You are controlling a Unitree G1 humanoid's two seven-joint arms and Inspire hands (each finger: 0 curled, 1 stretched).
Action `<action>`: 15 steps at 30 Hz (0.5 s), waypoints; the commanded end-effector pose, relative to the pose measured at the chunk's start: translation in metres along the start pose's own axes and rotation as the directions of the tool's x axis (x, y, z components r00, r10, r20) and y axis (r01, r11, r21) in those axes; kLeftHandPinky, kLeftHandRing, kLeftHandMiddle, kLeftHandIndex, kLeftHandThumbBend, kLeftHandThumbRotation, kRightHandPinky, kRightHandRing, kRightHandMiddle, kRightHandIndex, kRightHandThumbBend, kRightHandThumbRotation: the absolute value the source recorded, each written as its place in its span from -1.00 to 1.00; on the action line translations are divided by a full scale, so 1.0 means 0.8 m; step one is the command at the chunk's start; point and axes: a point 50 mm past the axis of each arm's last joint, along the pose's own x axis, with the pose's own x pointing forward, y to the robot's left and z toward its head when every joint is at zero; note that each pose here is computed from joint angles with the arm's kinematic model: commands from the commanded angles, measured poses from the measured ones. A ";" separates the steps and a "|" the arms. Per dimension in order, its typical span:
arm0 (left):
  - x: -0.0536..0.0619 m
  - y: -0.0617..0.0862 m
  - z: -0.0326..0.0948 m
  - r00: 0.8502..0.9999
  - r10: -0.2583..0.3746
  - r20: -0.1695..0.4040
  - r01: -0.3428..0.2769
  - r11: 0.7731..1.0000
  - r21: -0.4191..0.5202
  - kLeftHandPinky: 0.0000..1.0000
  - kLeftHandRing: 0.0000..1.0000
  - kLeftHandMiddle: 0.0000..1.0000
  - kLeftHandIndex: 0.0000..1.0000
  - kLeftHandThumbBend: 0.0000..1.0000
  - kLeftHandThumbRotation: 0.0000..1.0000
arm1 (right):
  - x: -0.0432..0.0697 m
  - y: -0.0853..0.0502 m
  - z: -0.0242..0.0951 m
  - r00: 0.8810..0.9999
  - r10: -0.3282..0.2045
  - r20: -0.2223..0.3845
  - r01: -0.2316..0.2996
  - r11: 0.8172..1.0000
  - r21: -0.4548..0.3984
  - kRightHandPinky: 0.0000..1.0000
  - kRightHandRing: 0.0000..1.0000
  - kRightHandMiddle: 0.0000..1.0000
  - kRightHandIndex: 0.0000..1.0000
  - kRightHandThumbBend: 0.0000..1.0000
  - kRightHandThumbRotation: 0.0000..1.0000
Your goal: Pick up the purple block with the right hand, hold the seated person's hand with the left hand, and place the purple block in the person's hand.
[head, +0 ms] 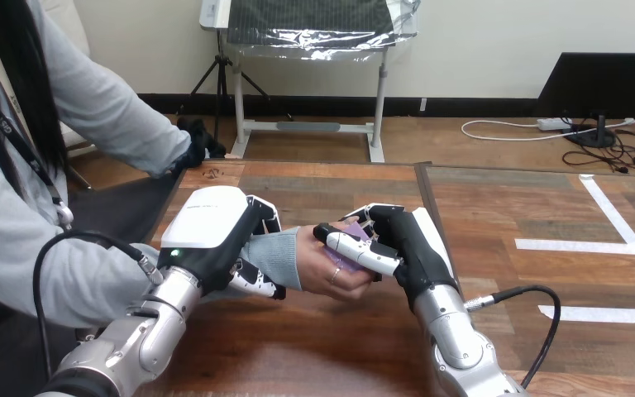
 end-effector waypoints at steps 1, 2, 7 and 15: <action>0.056 0.066 0.045 0.962 0.207 0.175 -0.210 0.978 -0.003 -0.30 -0.26 -0.17 -0.18 0.71 -0.85 | 0.022 0.001 0.058 0.979 0.046 0.198 -0.037 0.998 -0.048 -0.71 -0.63 -0.54 -0.44 -0.25 -0.32; 0.055 0.066 0.045 0.962 0.208 0.175 -0.211 0.977 -0.001 -0.29 -0.24 -0.15 -0.16 0.71 -0.84 | 0.022 0.001 0.058 0.979 0.047 0.198 -0.039 0.998 -0.047 -0.70 -0.62 -0.52 -0.43 -0.24 -0.31; 0.054 0.066 0.043 0.960 0.221 0.173 -0.224 0.975 -0.003 -0.23 -0.19 -0.10 -0.09 0.70 -0.79 | 0.022 -0.001 0.057 0.980 0.051 0.193 -0.043 0.998 -0.042 -0.61 -0.53 -0.42 -0.33 -0.15 -0.23; 0.050 0.068 0.040 0.956 0.239 0.167 -0.241 0.970 -0.008 -0.06 -0.02 0.05 0.08 0.70 -0.72 | 0.022 -0.004 0.057 0.979 0.046 0.197 -0.036 0.998 -0.052 -0.42 -0.35 -0.23 -0.17 0.14 -0.03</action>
